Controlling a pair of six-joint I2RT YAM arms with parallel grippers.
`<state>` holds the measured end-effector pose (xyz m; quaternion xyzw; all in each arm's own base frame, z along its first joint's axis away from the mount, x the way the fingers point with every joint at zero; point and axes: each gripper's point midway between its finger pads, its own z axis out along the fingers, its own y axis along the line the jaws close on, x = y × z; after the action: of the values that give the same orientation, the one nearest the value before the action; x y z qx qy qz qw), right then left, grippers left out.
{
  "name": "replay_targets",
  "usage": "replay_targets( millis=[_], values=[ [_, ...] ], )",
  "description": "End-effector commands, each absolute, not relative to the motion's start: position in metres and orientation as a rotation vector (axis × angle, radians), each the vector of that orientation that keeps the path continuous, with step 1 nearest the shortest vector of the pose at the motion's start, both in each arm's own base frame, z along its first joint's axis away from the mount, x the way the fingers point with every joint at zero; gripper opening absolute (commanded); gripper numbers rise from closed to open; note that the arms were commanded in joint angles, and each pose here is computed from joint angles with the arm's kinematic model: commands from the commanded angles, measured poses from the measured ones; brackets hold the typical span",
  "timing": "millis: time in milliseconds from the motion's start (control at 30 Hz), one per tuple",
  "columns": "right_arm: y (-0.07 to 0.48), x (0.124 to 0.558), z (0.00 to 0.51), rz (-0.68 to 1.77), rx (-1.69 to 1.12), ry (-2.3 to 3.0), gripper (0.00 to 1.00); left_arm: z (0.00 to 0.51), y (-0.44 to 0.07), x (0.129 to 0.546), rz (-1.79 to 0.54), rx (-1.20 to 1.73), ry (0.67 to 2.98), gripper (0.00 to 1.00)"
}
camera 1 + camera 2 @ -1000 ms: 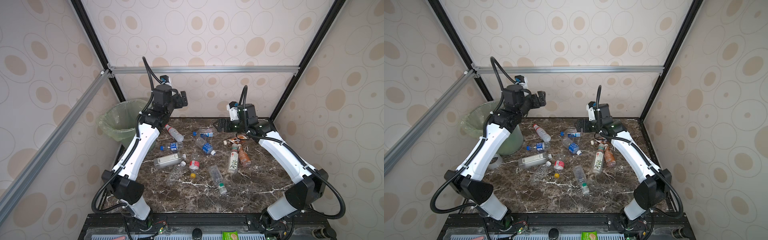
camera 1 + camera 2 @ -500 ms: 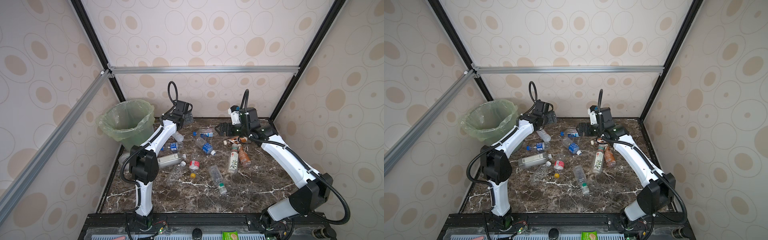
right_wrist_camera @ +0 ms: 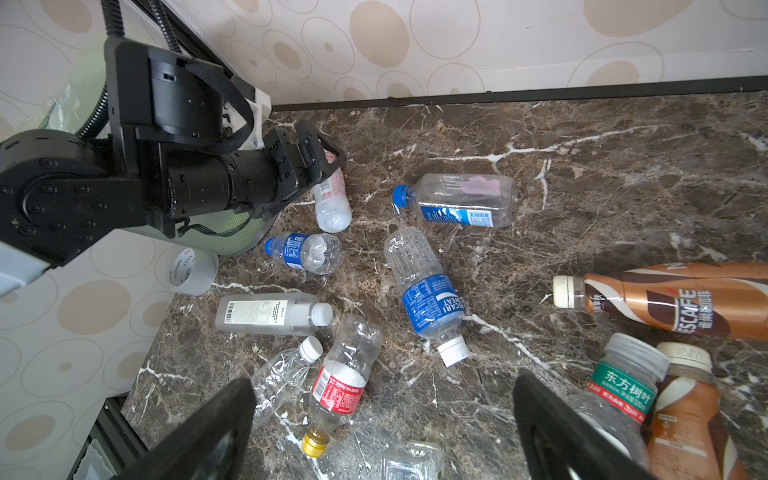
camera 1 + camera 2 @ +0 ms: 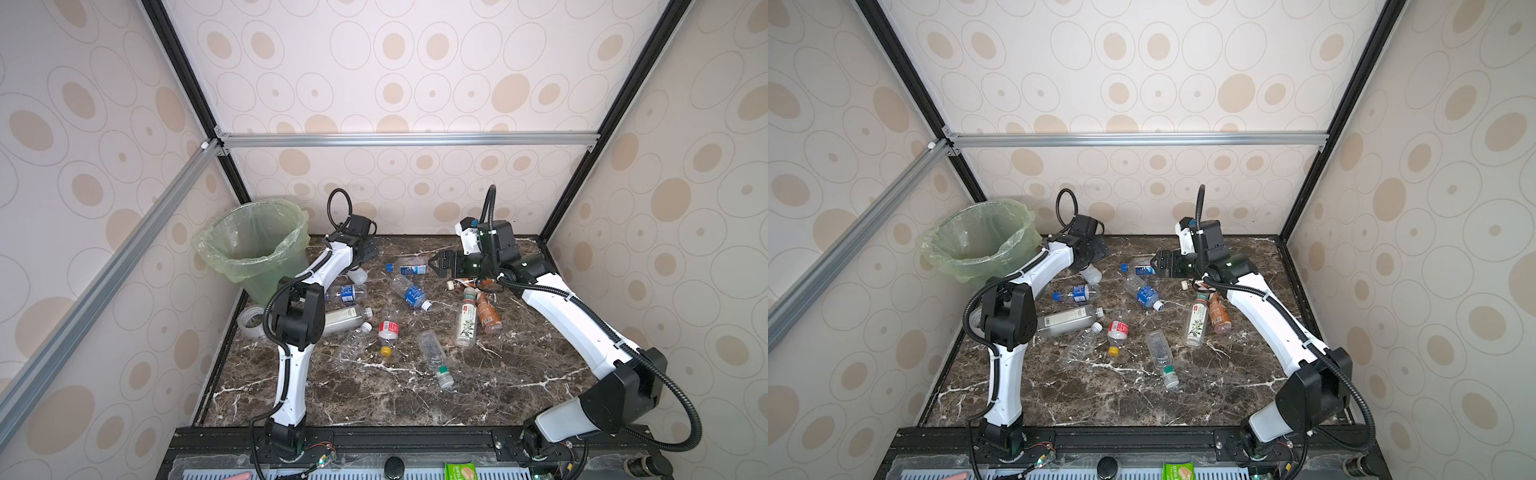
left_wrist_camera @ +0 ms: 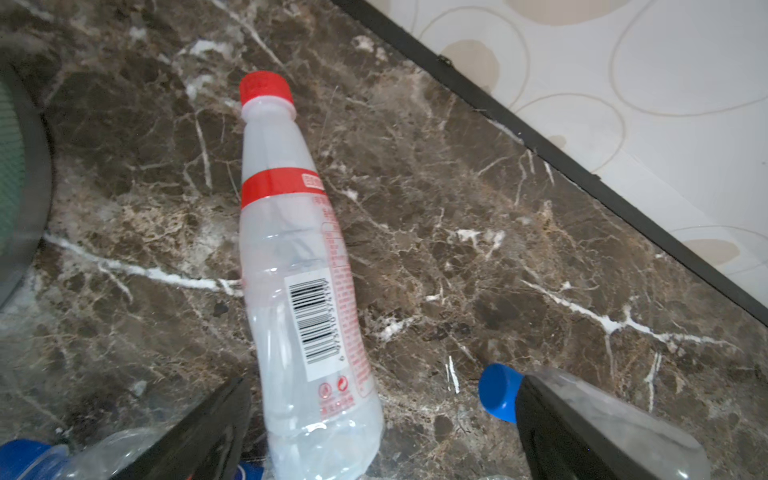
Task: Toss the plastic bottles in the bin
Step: 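Lower the left gripper onto the white red-capped bottle and grasp it, then lift the white bottle with the left gripper while the right gripper approaches it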
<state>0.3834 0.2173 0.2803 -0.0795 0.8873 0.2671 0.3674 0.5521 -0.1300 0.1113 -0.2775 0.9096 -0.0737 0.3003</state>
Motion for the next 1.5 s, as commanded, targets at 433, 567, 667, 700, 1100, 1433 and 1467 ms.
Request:
replay_targets(
  millis=[433, 567, 667, 700, 1100, 1433, 1467],
  values=[
    [0.217, 0.379, 0.28, 0.712, -0.19, 2.273, 1.0, 0.062, -0.124, 0.557, -0.239, -0.854, 2.458, 0.92],
    [0.215, 0.378, 0.28, 0.7, -0.194, 2.273, 1.0, 0.052, -0.123, 0.558, -0.222, -0.851, 2.472, 0.89],
    [0.215, 0.379, 0.278, 0.697, -0.193, 2.277, 1.0, 0.051, -0.124, 0.559, -0.227, -0.844, 2.467, 0.82],
    [0.215, 0.379, 0.277, 0.699, -0.192, 2.279, 1.0, 0.051, -0.124, 0.559, -0.229, -0.84, 2.469, 0.8],
    [0.213, 0.378, 0.276, 0.687, -0.18, 2.279, 1.0, 0.065, -0.127, 0.565, -0.239, -0.769, 2.451, 0.49],
    [0.204, 0.381, 0.286, 0.707, -0.122, 2.272, 1.0, 0.138, -0.151, 0.583, -0.311, -0.509, 2.341, 0.45],
    [0.201, 0.383, 0.289, 0.717, -0.099, 2.27, 1.0, 0.149, -0.157, 0.584, -0.325, -0.464, 2.324, 0.44]
  ],
)
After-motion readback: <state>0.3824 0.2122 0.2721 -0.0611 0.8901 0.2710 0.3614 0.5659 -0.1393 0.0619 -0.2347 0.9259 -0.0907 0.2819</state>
